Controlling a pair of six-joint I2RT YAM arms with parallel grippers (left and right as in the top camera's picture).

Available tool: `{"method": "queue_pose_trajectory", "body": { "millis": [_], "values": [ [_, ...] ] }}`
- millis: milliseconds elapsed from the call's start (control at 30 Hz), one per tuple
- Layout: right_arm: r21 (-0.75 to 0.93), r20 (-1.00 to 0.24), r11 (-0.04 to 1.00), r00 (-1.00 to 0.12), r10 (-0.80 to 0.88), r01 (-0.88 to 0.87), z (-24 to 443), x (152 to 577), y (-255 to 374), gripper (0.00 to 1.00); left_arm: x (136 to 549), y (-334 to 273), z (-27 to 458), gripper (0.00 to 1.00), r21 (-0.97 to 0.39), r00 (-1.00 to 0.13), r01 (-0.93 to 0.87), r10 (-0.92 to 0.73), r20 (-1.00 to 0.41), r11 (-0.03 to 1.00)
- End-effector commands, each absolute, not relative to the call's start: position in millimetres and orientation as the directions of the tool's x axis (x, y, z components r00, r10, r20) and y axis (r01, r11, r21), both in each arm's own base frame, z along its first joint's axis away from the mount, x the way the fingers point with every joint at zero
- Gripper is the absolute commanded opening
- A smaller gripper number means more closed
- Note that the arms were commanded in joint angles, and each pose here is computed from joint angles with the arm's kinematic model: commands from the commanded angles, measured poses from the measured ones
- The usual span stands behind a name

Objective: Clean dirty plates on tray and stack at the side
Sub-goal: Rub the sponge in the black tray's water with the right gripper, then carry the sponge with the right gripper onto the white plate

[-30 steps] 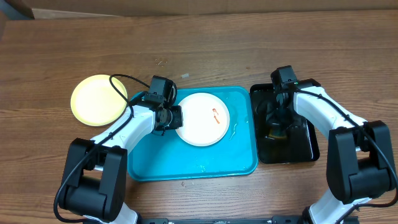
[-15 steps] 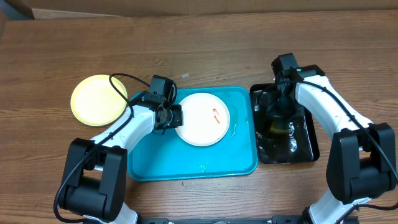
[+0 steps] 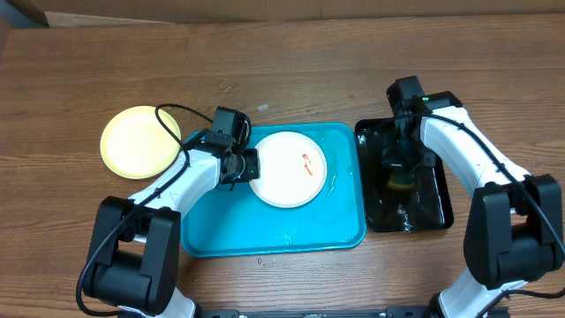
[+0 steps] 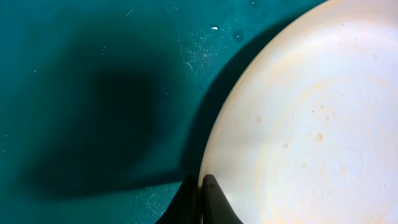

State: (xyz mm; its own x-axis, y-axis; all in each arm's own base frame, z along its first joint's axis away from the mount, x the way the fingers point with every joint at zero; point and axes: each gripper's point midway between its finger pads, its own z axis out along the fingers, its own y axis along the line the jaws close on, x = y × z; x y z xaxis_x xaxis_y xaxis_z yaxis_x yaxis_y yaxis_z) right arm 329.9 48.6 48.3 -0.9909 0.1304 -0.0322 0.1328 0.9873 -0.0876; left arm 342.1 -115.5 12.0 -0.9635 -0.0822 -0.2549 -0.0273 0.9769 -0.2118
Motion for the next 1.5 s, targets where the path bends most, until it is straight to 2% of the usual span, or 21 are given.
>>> {"method": "queue_pose_trajectory", "body": {
  "millis": [0, 33, 67, 133, 167, 200, 233, 267, 333, 400, 433, 533, 700, 867, 1000, 1100, 1233, 1467],
  "values": [
    [-0.176, -0.115, 0.963, -0.976, 0.187, 0.205, 68, 339, 31, 0.04, 345, -117, 14, 0.04, -0.214, -0.963, -0.017, -0.074, -0.259, 0.977],
    [-0.171, -0.131, 0.948, -0.959, 0.249, 0.27, 68, 340, 29, 0.04, 345, -117, 14, 0.04, -0.214, -0.964, -0.018, -0.074, -0.257, 0.977],
    [-0.103, -0.117, 0.963, -0.964, 0.237, 0.249, 66, 343, 41, 0.04, 345, -117, 13, 0.05, -0.213, -0.964, -0.018, -0.073, -0.256, 0.977],
    [-0.056, -0.085, 0.996, -0.994, 0.063, 0.068, 65, 342, 54, 0.04, 345, -117, 14, 0.04, -0.213, -0.964, -0.017, -0.073, -0.256, 0.977],
    [-0.139, -0.098, 0.985, -0.991, 0.091, 0.104, 67, 341, 39, 0.04, 345, -117, 13, 0.04, -0.213, -0.964, -0.018, -0.073, -0.256, 0.977],
    [-0.215, -0.136, 0.951, -0.971, 0.198, 0.224, 70, 340, 23, 0.04, 345, -117, 14, 0.05, -0.213, -0.964, -0.018, -0.073, -0.256, 0.977],
    [-0.206, -0.156, 0.93, -0.949, 0.274, 0.303, 70, 341, 20, 0.04, 345, -117, 14, 0.05, -0.213, -0.964, -0.018, -0.073, -0.256, 0.977],
    [-0.142, -0.136, 0.953, -0.959, 0.25, 0.269, 68, 343, 33, 0.04, 345, -117, 13, 0.04, -0.213, -0.964, -0.018, -0.073, -0.255, 0.977],
    [-0.074, -0.091, 0.994, -0.993, 0.075, 0.082, 66, 342, 51, 0.04, 345, -117, 13, 0.05, -0.213, -0.964, -0.018, -0.073, -0.256, 0.977],
    [-0.191, -0.131, 0.96, -0.975, 0.18, 0.203, 69, 342, 28, 0.04, 345, -117, 13, 0.05, -0.214, -0.964, -0.018, -0.073, -0.256, 0.977],
    [-0.189, -0.146, 0.946, -0.96, 0.237, 0.262, 70, 342, 26, 0.04, 345, -117, 14, 0.05, -0.213, -0.964, -0.018, -0.073, -0.256, 0.977],
    [-0.075, -0.114, 0.988, -0.986, 0.124, 0.133, 69, 347, 49, 0.04, 345, -117, 13, 0.05, -0.213, -0.964, -0.018, -0.073, -0.256, 0.977],
    [-0.023, -0.127, 0.992, -0.985, 0.119, 0.123, 102, 357, 61, 0.04, 345, -117, 13, 0.06, -0.213, -0.964, -0.018, -0.073, -0.256, 0.977],
    [0.2, -0.159, 0.979, -0.985, 0.058, 0.026, 134, 369, 119, 0.04, 345, -117, 13, 0.06, -0.213, -0.964, -0.018, -0.073, -0.256, 0.977],
    [0.269, -0.238, 0.956, -0.97, -0.054, -0.119, 143, 372, 177, 0.04, 345, -117, 14, 0.06, -0.214, -0.964, -0.018, -0.073, -0.256, 0.977],
    [0.244, -0.311, 0.944, -0.94, -0.138, -0.22, 145, 371, 214, 0.04, 345, -117, 13, 0.06, -0.213, -0.964, -0.018, -0.073, -0.256, 0.977],
    [0.102, -0.385, 0.948, -0.891, -0.242, -0.301, 135, 366, 244, 0.04, 345, -117, 13, 0.06, -0.213, -0.964, -0.018, -0.073, -0.255, 0.977],
    [-0.119, -0.376, 0.935, -0.856, -0.355, -0.335, 96, 362, 260, 0.04, 345, -117, 14, 0.06, -0.214, -0.964, -0.018, -0.073, -0.256, 0.977]
  ]
}}
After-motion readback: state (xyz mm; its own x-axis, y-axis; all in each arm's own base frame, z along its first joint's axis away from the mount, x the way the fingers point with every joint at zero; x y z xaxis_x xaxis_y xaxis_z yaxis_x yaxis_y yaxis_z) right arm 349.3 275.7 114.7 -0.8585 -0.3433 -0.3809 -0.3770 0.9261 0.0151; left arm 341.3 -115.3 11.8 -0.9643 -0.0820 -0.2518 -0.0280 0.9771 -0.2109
